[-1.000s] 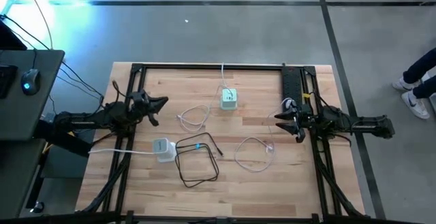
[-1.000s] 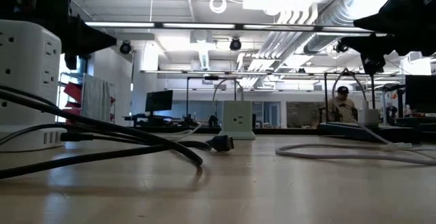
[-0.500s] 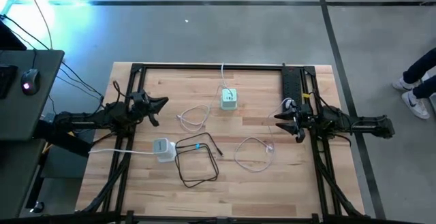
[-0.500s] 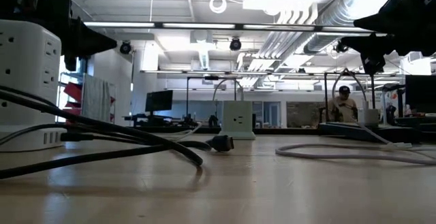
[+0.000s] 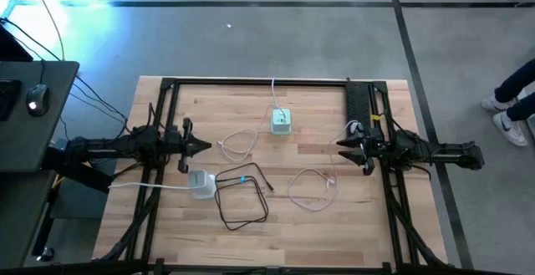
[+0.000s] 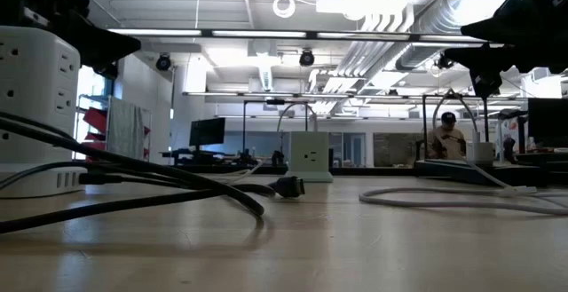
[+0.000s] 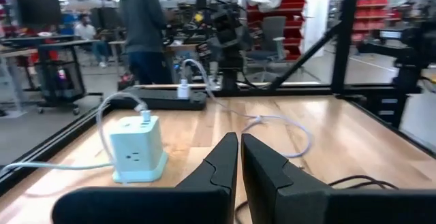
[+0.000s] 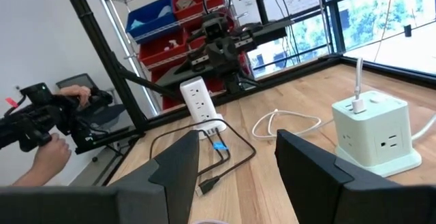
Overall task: Insert USB
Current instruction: Return to Home Position
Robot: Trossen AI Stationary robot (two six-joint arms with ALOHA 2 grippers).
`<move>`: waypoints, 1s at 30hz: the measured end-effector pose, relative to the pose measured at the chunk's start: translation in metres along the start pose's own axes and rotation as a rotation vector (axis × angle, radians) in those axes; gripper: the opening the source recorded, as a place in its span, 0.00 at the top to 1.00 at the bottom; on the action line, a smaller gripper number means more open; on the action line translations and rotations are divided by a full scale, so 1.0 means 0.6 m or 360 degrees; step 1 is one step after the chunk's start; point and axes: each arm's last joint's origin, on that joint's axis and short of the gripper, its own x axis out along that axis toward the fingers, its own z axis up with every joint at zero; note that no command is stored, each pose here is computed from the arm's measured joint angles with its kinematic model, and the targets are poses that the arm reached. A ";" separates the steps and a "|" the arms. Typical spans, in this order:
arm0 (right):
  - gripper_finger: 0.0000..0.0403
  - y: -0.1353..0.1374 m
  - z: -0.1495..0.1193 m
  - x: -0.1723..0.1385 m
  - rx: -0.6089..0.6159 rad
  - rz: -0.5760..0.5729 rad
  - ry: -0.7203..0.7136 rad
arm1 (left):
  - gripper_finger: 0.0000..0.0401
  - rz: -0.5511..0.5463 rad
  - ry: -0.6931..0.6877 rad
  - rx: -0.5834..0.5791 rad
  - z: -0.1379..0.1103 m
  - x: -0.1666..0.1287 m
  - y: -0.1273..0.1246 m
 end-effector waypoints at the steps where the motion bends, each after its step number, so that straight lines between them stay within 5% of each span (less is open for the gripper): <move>1: 0.56 0.000 0.000 0.000 0.0000 0.0000 0.0000 | 1.00 0.0004 0.0000 -0.0001 0.000 0.000 0.001; 25: 0.56 0.000 0.000 0.000 -0.0002 0.0000 0.0001 | 1.00 0.0117 0.0000 -0.0016 0.000 0.000 0.010; 30: 0.56 0.000 0.000 0.000 -0.0407 0.0000 0.0001 | 1.00 0.0117 0.0000 -0.0016 0.000 0.000 0.010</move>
